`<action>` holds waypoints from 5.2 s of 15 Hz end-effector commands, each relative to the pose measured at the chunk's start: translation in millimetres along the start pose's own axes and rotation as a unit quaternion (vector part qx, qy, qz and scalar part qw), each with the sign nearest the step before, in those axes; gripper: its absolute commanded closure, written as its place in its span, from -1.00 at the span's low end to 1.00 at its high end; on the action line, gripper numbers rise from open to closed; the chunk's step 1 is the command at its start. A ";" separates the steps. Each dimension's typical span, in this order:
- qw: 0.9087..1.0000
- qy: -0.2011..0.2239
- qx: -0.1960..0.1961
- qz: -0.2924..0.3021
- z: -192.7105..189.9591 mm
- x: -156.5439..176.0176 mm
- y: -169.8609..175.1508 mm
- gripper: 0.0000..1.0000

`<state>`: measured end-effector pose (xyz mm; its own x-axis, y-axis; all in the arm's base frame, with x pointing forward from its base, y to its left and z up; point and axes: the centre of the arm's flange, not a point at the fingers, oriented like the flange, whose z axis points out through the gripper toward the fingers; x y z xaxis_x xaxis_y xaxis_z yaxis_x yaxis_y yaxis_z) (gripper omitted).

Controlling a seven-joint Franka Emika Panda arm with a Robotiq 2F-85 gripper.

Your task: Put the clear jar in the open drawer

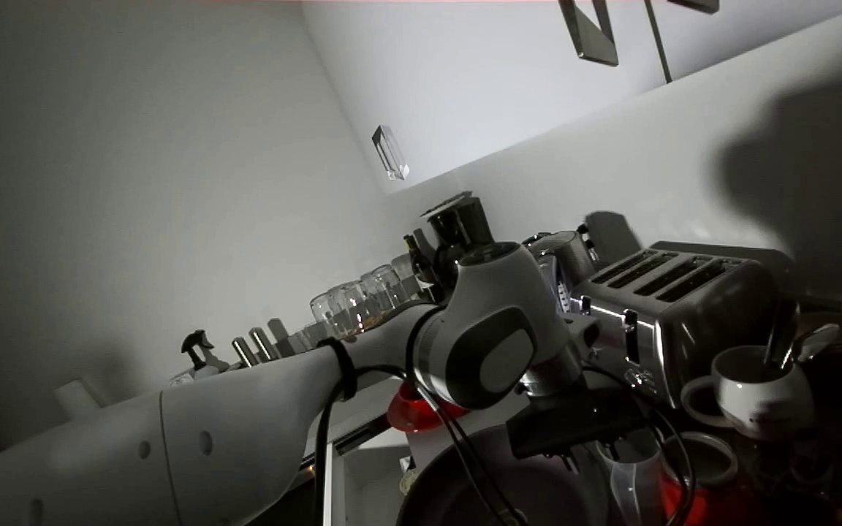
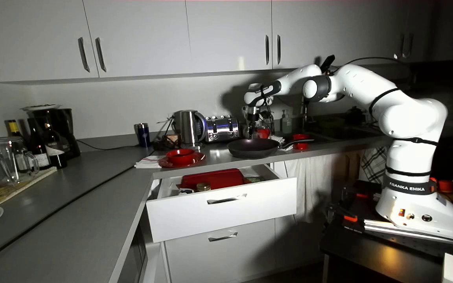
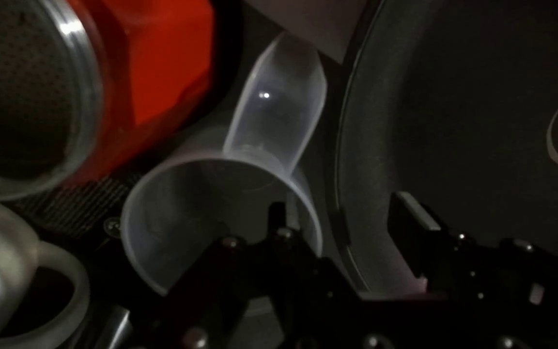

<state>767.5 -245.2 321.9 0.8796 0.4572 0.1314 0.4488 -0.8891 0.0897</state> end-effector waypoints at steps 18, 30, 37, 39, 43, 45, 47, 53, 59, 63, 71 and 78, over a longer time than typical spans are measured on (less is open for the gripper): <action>0.996 0.081 -0.049 0.003 -58.7 4.2 24.3 0.84; 0.985 0.153 -0.076 -0.034 -131.0 24.9 -24.9 0.84; 0.989 0.125 -0.055 -0.047 -162.7 29.4 -88.7 0.84; 0.991 0.114 -0.047 -0.054 -161.3 27.0 -106.2 0.85; 0.992 0.086 -0.020 -0.087 -143.7 21.3 -150.2 0.85; 0.992 0.069 -0.010 -0.103 -131.6 18.7 -172.5 0.85; 0.991 0.053 -0.009 -0.121 -121.8 13.8 -196.2 0.85; 0.985 0.050 -0.019 -0.166 -125.3 -7.2 -261.1 0.85; 0.978 0.047 -0.026 -0.204 -133.5 -39.5 -311.9 0.85; 0.972 0.030 -0.021 -0.230 -124.9 -59.7 -340.9 0.85; 0.963 0.000 -0.009 -0.268 -97.7 -73.1 -370.2 0.85; 0.950 -0.024 -0.011 -0.310 -74.7 -72.2 -375.8 0.85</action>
<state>525.5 60.9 365.8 0.4892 0.8718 0.0251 0.8617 -0.4876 0.1400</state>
